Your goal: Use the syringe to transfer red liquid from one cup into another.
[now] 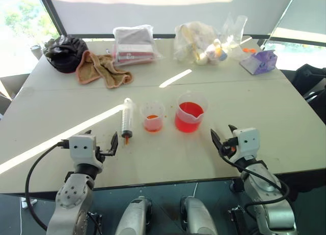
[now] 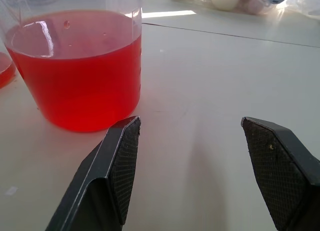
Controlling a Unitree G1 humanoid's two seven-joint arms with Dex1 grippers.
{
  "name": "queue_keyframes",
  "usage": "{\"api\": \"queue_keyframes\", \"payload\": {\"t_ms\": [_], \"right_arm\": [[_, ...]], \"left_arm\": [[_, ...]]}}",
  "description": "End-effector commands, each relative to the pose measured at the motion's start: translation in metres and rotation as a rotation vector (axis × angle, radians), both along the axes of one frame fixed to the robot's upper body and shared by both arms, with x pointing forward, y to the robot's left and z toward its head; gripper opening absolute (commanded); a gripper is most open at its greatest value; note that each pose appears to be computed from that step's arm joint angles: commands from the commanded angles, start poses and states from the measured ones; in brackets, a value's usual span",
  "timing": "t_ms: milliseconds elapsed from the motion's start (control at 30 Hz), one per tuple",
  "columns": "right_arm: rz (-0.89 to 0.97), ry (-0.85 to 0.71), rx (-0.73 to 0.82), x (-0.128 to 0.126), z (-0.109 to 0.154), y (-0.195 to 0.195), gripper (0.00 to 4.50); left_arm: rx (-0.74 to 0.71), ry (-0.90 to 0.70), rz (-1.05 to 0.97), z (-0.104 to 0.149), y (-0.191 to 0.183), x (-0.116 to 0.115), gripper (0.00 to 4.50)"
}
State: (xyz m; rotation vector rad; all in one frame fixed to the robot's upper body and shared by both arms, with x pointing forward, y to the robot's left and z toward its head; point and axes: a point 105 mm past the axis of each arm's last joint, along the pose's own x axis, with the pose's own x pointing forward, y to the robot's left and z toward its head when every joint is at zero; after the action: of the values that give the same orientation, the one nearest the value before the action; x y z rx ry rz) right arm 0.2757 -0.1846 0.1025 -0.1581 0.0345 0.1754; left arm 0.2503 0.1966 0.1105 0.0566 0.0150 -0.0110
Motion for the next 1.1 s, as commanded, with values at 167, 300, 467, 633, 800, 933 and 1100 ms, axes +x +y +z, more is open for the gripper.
{"api": "queue_keyframes", "payload": {"t_ms": [167, 300, 467, 633, 800, 933, 1100], "right_arm": [[0.039, -0.039, -0.052, 0.014, 0.021, -0.024, 3.31], [0.045, -0.048, -0.08, 0.029, 0.038, -0.049, 3.31], [0.022, -0.039, -0.027, 0.063, 0.073, -0.082, 3.31], [0.156, -0.04, 0.034, 0.085, 0.129, -0.073, 3.31], [0.352, 0.078, -0.122, 0.087, 0.152, -0.043, 3.31], [0.644, 0.156, -0.275, 0.067, 0.174, -0.003, 3.31], [0.879, 0.178, -0.412, 0.044, 0.19, 0.027, 3.31]], "left_arm": [[-0.026, -0.04, -0.031, 0.013, 0.005, 0.006, 4.49], [-0.059, -0.023, -0.06, 0.025, 0.013, 0.022, 4.49], [-0.188, 0.138, -0.105, 0.036, 0.025, 0.051, 4.49], [-0.245, 0.27, -0.16, 0.064, 0.035, 0.078, 4.49], [-0.256, 0.417, -0.178, 0.081, 0.04, 0.098, 4.49], [-0.247, 0.577, -0.156, 0.087, 0.038, 0.111, 4.49], [-0.22, 0.693, -0.127, 0.082, 0.028, 0.123, 4.49]]}}
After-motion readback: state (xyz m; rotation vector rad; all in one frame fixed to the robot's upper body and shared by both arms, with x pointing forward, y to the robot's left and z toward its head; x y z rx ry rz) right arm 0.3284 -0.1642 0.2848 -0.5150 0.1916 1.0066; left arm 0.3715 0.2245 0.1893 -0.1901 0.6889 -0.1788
